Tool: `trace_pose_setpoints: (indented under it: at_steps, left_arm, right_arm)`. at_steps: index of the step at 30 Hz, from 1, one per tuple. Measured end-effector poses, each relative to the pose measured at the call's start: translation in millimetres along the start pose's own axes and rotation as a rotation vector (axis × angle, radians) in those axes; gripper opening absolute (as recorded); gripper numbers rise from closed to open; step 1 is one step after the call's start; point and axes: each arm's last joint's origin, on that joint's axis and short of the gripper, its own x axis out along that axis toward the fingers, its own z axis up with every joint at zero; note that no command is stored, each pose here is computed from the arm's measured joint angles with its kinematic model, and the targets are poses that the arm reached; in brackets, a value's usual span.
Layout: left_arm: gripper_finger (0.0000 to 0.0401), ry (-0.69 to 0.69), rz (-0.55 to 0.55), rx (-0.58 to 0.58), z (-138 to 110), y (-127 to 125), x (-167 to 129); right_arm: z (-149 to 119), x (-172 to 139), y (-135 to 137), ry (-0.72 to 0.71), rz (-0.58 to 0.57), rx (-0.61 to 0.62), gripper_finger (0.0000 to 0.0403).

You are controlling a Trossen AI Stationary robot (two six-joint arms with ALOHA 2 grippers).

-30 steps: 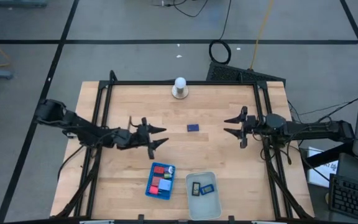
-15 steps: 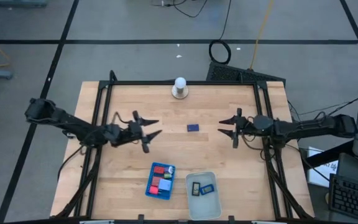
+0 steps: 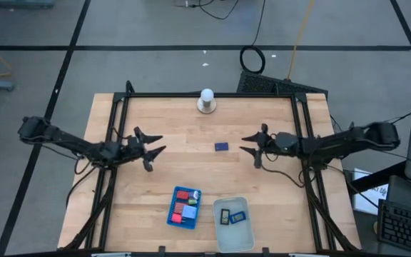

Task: Pick & Place Office items
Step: Put the blue digital timer into the gray bin

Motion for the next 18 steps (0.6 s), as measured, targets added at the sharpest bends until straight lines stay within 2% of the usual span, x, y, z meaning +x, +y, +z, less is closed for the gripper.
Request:
trace_pose_setpoints:
  at_steps: [4, 10, 18]
  left_arm:
    - [0.0211, 0.083, 0.069, -0.033, -4, 3, -2]
    - [0.0211, 0.151, 0.032, -0.047, -8, 5, -7]
    - [0.0211, 0.161, 0.034, -0.024, -8, 7, -10]
  right_arm:
    - [8, 20, -2, 0.055, 0.001, 0.021, 0.0164]
    - [19, 56, -7, 0.212, 0.107, 0.007, 0.0169]
    - [4, 101, -14, 0.397, 0.114, -0.042, 0.0245]
